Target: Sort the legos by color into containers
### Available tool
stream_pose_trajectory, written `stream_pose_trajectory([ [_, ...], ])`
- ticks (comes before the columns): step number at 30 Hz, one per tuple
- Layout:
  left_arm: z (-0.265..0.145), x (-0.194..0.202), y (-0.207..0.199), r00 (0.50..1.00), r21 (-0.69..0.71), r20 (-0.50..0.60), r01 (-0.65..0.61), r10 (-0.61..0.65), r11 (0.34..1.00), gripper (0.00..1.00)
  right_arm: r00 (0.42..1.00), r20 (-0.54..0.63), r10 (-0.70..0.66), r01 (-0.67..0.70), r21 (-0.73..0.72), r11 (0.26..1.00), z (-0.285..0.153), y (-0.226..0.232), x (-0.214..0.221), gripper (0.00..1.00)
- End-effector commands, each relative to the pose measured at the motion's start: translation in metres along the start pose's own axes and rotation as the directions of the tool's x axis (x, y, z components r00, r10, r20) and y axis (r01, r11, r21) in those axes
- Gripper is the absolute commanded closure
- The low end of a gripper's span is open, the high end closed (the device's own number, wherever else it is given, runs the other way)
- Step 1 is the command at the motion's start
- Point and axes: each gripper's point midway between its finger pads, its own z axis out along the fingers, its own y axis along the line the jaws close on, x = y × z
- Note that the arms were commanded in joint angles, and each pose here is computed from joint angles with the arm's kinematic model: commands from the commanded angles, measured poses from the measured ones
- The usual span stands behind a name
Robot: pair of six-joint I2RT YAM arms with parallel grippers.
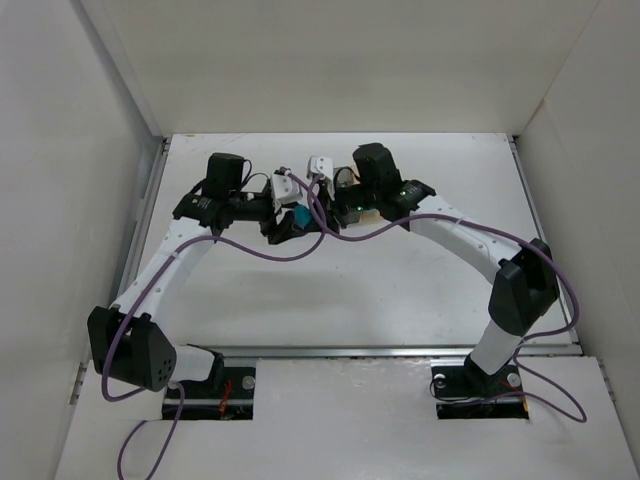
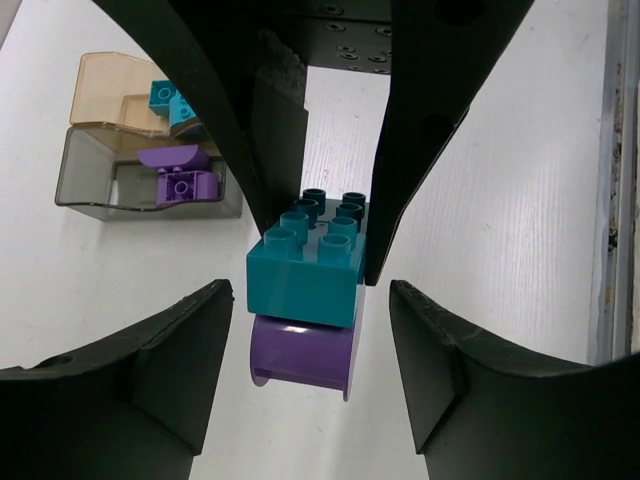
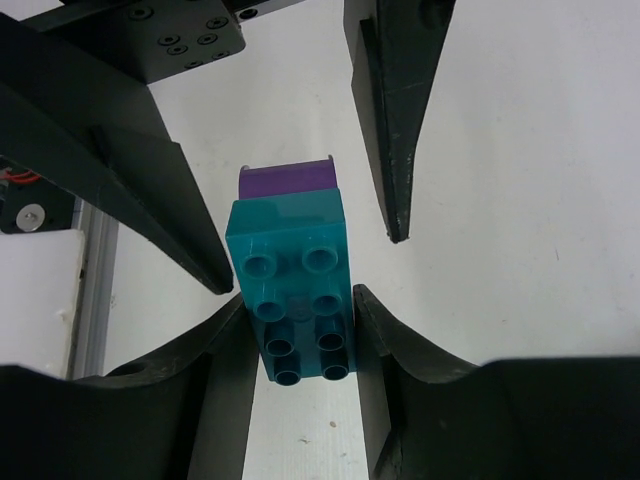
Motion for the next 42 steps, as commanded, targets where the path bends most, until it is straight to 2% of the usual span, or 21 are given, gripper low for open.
stream_pose_trajectory([
  [1,-0.007,-0.004,-0.007,0.999,-0.007,-0.001,-0.044,0.044,0.999,0.4,0.993,0.086,-0.081,0.08,0.012,0.997,-0.007,0.002,-0.039,1.0],
  [3,-0.007,-0.004,-0.007,0.999,-0.007,-0.001,-0.044,0.044,0.999,0.51,0.992,0.093,-0.081,0.082,-0.01,0.997,-0.007,0.006,-0.04,1.0],
  [4,-0.007,-0.004,-0.007,0.999,-0.007,-0.001,-0.044,0.044,0.999,0.74,0.993,0.088,-0.074,0.076,-0.013,0.997,-0.005,0.005,-0.036,1.0],
  [5,-0.007,-0.004,-0.007,0.999,-0.007,-0.001,-0.044,0.044,0.999,0.74,0.993,0.087,-0.074,0.075,-0.013,0.997,-0.004,0.005,-0.036,1.0],
  [6,-0.007,-0.004,-0.007,0.999,-0.007,-0.001,-0.044,0.044,0.999,0.87,0.993,0.087,-0.074,0.075,-0.013,0.997,-0.004,0.005,-0.036,1.0],
  [8,-0.007,-0.003,-0.008,0.999,-0.004,-0.005,-0.037,0.037,0.999,1.0,0.992,0.093,-0.081,0.082,-0.01,0.997,-0.007,0.006,-0.04,1.0],
  [11,-0.008,0.004,-0.008,0.999,-0.015,-0.036,-0.019,0.019,1.0,1.0,0.994,0.083,-0.077,0.075,0.027,0.997,-0.01,-0.003,-0.038,1.0],
  [15,-0.011,0.021,-0.006,0.994,-0.035,-0.108,-0.034,0.03,0.999,1.0,0.993,0.098,0.068,-0.08,0.124,0.989,-0.039,-0.045,-0.024,1.0],
  [21,-0.019,0.047,0.005,0.983,-0.102,-0.185,-0.004,-0.015,0.995,1.0,0.969,0.141,0.202,-0.238,0.334,0.912,-0.091,-0.108,-0.002,1.0],
  [24,-0.017,0.047,0.006,0.984,-0.117,-0.173,0.03,-0.05,0.993,1.0,0.944,0.147,0.294,-0.329,0.438,0.837,-0.098,-0.138,0.022,1.0],
  [26,-0.015,0.046,0.01,0.985,-0.145,-0.157,0.054,-0.077,0.988,1.0,0.9,0.173,0.4,-0.431,0.49,0.758,-0.094,-0.16,0.044,1.0],
  [27,-0.015,0.044,0.012,0.985,-0.153,-0.148,0.061,-0.084,0.986,1.0,0.874,0.2,0.442,-0.471,0.567,0.675,-0.107,-0.182,0.061,1.0],
  [30,-0.015,0.042,0.019,0.984,-0.191,-0.138,0.088,-0.116,0.978,1.0,0.779,0.27,0.566,-0.583,0.644,0.495,-0.112,-0.215,0.101,1.0],
  [31,-0.016,0.042,0.022,0.984,-0.204,-0.141,0.081,-0.111,0.976,1.0,0.776,0.273,0.569,-0.572,0.685,0.452,-0.116,-0.224,0.11,0.95],
  [32,-0.016,0.042,0.021,0.983,-0.206,-0.138,0.091,-0.121,0.974,1.0,0.779,0.278,0.562,-0.564,0.701,0.436,-0.119,-0.232,0.108,0.81],
  [34,-0.017,0.042,0.025,0.981,-0.227,-0.139,0.099,-0.133,0.969,1.0,0.758,0.256,0.6,-0.564,0.72,0.406,-0.115,-0.237,0.127,0.73],
  [35,-0.016,0.038,0.028,0.984,-0.236,-0.125,0.096,-0.129,0.967,1.0,0.767,0.25,0.591,-0.551,0.729,0.406,-0.117,-0.241,0.123,0.6],
  [36,-0.016,0.036,0.029,0.984,-0.243,-0.116,0.103,-0.134,0.965,1.0,0.764,0.23,0.603,-0.543,0.734,0.408,-0.115,-0.239,0.131,0.52],
  [38,-0.016,0.03,0.035,0.985,-0.269,-0.087,0.124,-0.152,0.955,1.0,0.767,0.219,0.603,-0.526,0.752,0.397,-0.119,-0.24,0.135,0.43],
  [39,-0.014,0.03,0.038,0.983,-0.274,-0.077,0.14,-0.167,0.952,1.0,0.772,0.224,0.595,-0.525,0.752,0.399,-0.121,-0.24,0.129,0.34],
  [42,-0.007,0.025,0.05,0.978,-0.293,-0.03,0.188,-0.206,0.937,1.0,0.791,0.214,0.573,-0.51,0.748,0.425,-0.125,-0.236,0.119,0.21],
])
